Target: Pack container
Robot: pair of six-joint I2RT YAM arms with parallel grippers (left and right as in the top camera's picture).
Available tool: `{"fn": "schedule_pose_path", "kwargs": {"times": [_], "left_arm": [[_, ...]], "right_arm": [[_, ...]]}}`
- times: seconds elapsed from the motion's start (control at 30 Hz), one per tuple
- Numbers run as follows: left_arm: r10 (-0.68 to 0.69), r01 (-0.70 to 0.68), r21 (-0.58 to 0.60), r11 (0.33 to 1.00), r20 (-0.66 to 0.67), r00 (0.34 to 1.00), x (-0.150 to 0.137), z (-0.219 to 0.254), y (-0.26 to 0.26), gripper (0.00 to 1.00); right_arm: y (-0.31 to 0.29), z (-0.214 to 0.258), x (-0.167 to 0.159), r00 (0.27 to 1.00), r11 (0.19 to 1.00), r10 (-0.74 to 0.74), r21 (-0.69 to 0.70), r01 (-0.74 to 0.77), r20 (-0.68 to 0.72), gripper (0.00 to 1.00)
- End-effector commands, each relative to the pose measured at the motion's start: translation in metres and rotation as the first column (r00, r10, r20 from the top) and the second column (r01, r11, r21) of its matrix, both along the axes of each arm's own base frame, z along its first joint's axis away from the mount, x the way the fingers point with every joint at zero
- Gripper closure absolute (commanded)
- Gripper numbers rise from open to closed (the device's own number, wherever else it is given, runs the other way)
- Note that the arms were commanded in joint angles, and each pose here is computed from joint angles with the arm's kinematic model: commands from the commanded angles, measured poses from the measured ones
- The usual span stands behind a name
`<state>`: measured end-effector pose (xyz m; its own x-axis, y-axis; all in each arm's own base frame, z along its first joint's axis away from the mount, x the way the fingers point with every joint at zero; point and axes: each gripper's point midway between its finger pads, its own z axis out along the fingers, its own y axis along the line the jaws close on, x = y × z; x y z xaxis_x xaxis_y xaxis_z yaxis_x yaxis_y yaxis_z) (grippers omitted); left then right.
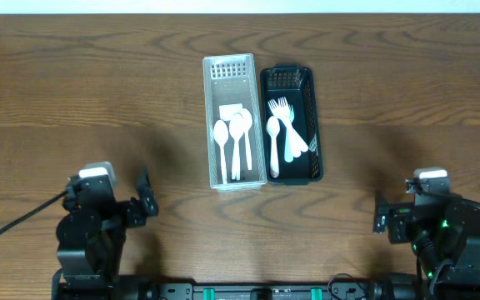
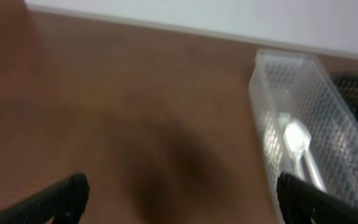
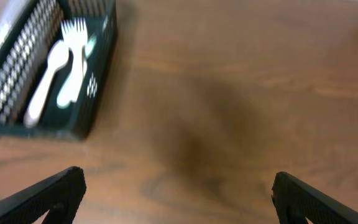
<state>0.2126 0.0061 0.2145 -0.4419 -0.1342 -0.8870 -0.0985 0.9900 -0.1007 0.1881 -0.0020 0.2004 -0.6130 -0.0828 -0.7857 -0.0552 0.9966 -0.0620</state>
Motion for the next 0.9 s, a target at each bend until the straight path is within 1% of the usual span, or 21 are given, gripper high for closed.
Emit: {"fn": "schedule_pose_path", "kwargs": {"times": [0.0,0.17,0.2,0.27,0.33,0.4,0.57,0.67,0.87], "left_arm": [[0.005,-0.004,0.013,1.0,-0.08,0.997,-0.011,-0.018,0.002,0.02],[0.006,-0.001,0.019,1.0,-0.269,0.963,-0.039,-0.055,0.002,0.02],[0.006,-0.001,0.019,1.0,-0.295,0.956,-0.043,-0.06,0.003,0.02],[0.007,0.0,0.021,1.0,-0.342,0.94,-0.052,-0.069,0.003,0.02],[0.007,0.001,0.021,1.0,-0.374,0.927,-0.058,-0.074,0.003,0.02],[0.007,0.002,0.022,1.0,-0.396,0.918,-0.063,-0.078,0.003,0.02],[0.007,0.002,0.022,1.0,-0.401,0.916,-0.064,-0.079,0.003,0.02],[0.007,0.002,0.022,1.0,-0.401,0.916,-0.064,-0.079,0.003,0.02],[0.007,0.002,0.022,1.0,-0.401,0.916,-0.064,-0.079,0.003,0.02]], "right_arm": [[0.003,-0.011,-0.008,0.998,1.0,0.02,-0.005,-0.02,-0.054,0.01],[0.004,-0.028,-0.025,0.989,1.0,0.02,0.001,-0.02,-0.147,0.01],[0.004,-0.028,-0.026,0.989,1.0,0.021,0.0,-0.021,-0.148,0.01],[-0.003,-0.023,-0.026,0.993,0.998,0.013,-0.054,-0.02,-0.119,0.01],[0.001,-0.013,-0.024,0.998,0.999,0.025,-0.034,-0.027,-0.053,0.01],[0.006,0.006,-0.02,0.997,0.999,0.049,-0.025,-0.048,0.056,0.01],[0.012,0.036,-0.017,0.955,0.996,0.087,-0.05,-0.076,0.285,0.01],[0.014,0.036,-0.009,0.914,0.995,0.096,-0.054,-0.081,0.394,0.01],[0.022,0.027,0.021,0.85,0.995,0.081,0.015,-0.104,0.52,0.01]]}}
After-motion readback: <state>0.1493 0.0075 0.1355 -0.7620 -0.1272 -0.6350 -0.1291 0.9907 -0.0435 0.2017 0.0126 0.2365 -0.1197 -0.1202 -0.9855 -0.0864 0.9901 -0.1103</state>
